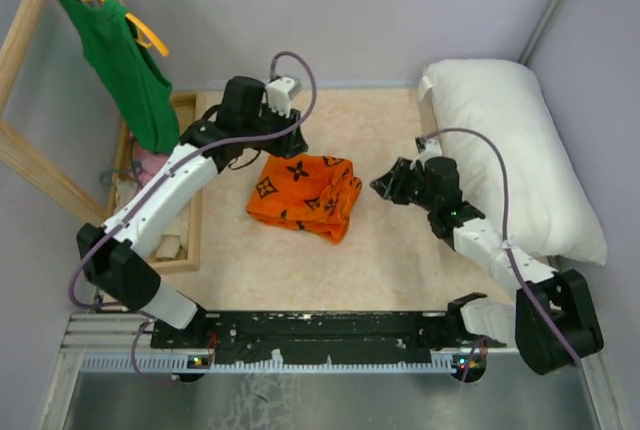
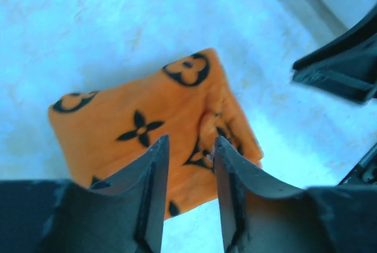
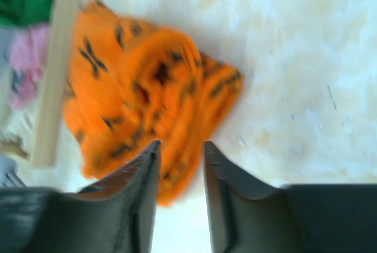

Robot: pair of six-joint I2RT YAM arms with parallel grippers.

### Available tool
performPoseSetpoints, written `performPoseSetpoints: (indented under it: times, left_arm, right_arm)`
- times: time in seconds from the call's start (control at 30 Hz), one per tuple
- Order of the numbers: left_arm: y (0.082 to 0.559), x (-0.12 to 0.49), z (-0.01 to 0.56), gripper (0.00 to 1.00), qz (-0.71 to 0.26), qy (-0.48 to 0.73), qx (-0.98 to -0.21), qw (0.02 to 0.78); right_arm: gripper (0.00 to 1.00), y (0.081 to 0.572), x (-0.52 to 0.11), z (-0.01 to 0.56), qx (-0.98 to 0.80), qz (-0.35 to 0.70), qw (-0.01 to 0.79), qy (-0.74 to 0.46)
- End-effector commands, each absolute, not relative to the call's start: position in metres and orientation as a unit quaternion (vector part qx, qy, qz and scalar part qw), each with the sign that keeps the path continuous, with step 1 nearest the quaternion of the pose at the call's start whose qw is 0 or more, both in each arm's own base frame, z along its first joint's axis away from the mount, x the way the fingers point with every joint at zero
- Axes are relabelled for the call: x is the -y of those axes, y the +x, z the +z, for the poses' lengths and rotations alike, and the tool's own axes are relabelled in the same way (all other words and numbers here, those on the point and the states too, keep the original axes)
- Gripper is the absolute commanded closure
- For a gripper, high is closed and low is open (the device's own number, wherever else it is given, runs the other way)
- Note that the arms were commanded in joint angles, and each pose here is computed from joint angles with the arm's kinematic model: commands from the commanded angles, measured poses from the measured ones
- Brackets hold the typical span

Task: Remove the pillowcase from the pillow
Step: Fold the pillowcase at the center of the board, then adjust the pillowcase at the center of the board.

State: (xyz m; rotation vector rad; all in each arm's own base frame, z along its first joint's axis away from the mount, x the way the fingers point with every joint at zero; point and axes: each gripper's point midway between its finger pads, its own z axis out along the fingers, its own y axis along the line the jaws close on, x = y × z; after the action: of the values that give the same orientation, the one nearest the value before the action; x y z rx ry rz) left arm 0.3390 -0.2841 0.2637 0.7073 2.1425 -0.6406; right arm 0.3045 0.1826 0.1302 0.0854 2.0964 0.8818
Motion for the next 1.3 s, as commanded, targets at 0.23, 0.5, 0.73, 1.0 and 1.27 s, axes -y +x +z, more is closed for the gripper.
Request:
performPoseSetpoints:
  times: [0.23, 0.5, 0.73, 1.0, 1.27]
  left_arm:
    - [0.325, 0.300, 0.205, 1.00, -0.366, 0.239, -0.790, 0.430]
    - [0.284, 0.315, 0.116, 1.00, -0.354, 0.240, -0.816, 0.387]
    - [0.245, 0.259, 0.058, 1.00, -0.277, 0.222, -0.865, 0.354]
    - [0.256, 0.247, 0.096, 0.92, -0.240, 0.245, -0.853, 0.394]
    - [0.278, 0.281, 0.128, 0.86, -0.287, 0.242, -0.831, 0.411]
  right_arm:
    - [1.00, 0.386, -0.275, 0.240, -0.790, 0.363, 0.492, -0.044]
    - [1.00, 0.432, -0.236, 0.100, -0.847, 0.341, 0.405, 0.046]
    - [1.00, 0.393, -0.214, 0.065, -0.874, 0.311, 0.369, 0.062]
    - [1.00, 0.400, -0.213, 0.188, -0.818, 0.284, 0.501, 0.008]
    - [1.00, 0.360, -0.294, 0.248, -0.763, 0.387, 0.509, -0.093]
